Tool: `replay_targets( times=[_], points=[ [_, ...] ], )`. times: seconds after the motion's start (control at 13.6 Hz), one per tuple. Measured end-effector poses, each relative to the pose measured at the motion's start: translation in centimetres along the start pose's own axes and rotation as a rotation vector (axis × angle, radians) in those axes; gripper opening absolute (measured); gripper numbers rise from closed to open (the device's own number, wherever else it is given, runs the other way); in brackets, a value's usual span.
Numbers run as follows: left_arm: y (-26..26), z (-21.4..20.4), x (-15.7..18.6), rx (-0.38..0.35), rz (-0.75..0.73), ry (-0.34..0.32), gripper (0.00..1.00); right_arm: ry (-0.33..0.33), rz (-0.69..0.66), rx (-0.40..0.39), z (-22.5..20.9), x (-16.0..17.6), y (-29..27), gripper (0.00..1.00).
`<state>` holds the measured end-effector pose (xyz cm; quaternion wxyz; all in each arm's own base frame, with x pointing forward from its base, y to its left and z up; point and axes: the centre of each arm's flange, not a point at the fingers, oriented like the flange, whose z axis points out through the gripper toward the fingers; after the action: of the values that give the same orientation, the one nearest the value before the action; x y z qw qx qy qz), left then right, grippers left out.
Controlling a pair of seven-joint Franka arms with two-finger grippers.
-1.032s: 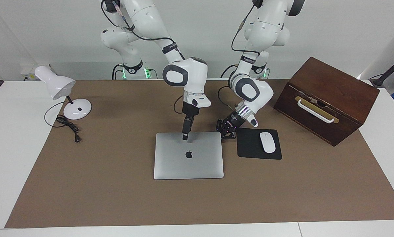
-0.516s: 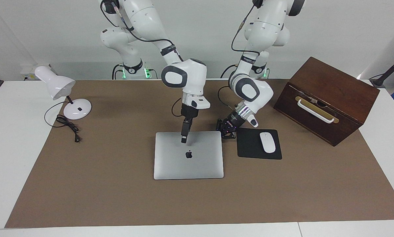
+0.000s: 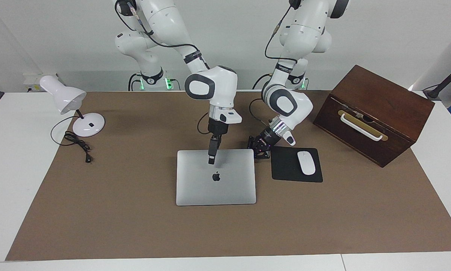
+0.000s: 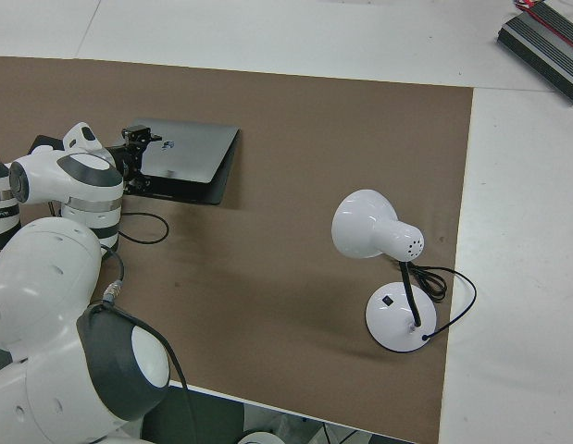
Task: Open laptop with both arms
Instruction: 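Lift the laptop lid upward with the right gripper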
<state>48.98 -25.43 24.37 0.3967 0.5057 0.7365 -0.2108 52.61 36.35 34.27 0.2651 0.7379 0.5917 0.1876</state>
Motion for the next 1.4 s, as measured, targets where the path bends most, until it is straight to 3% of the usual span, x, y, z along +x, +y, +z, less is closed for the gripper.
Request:
replay_targets(
  times=[1.4],
  points=[
    [0.0, 0.0, 0.0, 0.0, 0.002, 0.0, 0.01, 0.021, 0.046, -0.106, -1.1, 0.1, 6.3, 1.0]
  ],
)
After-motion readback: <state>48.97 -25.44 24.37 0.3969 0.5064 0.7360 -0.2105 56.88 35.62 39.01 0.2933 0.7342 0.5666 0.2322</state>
